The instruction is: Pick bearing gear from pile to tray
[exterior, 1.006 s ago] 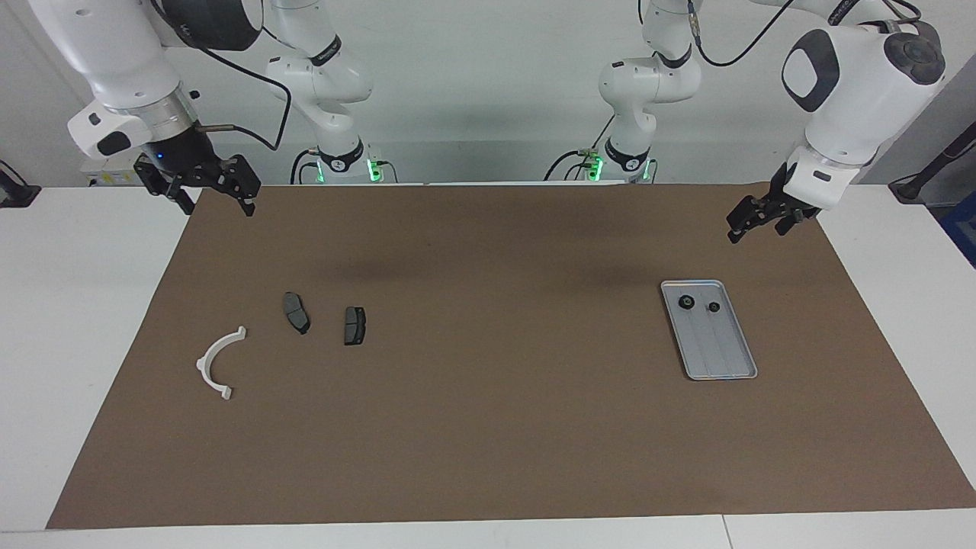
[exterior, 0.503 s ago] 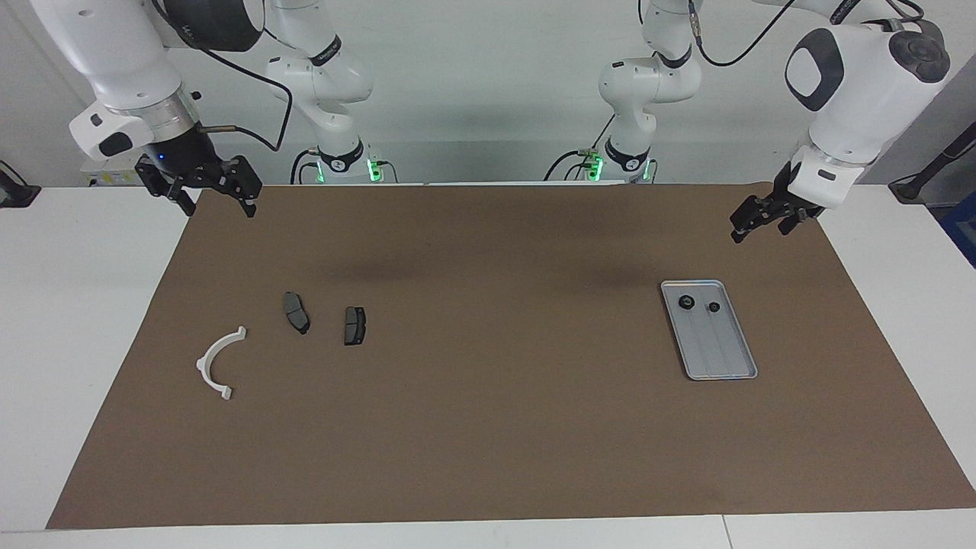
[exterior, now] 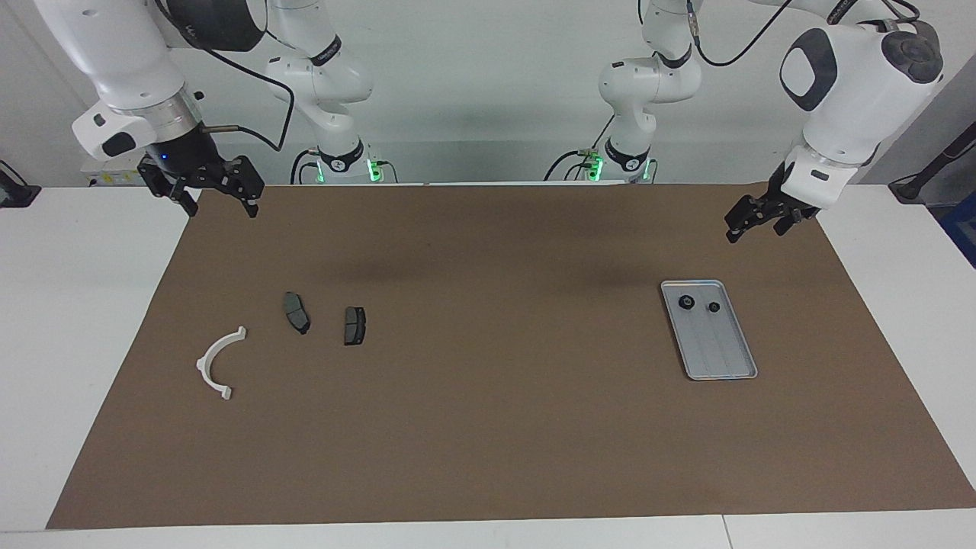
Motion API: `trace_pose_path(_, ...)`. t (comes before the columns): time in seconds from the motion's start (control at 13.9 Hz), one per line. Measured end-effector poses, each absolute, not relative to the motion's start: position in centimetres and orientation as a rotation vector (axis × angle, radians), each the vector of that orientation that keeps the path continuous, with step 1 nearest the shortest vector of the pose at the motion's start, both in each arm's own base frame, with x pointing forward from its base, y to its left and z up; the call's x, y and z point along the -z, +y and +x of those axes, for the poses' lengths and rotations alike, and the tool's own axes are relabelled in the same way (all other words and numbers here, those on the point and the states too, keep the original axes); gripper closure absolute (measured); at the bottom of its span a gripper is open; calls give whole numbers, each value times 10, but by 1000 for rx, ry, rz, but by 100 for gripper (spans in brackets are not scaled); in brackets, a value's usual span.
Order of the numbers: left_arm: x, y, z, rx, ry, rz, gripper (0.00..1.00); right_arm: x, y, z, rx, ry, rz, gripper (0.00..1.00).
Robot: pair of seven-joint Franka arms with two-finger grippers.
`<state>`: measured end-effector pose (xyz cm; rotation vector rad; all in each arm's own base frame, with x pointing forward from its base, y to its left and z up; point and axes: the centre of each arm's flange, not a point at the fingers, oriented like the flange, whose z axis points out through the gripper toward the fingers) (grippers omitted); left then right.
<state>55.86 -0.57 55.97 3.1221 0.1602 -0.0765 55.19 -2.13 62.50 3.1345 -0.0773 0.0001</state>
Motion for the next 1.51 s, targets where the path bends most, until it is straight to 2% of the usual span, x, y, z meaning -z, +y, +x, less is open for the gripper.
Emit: trace_pose_path(1.51,-580,-13,556,91,139,3124,0,-624,-28,551,4,-96,3134,0)
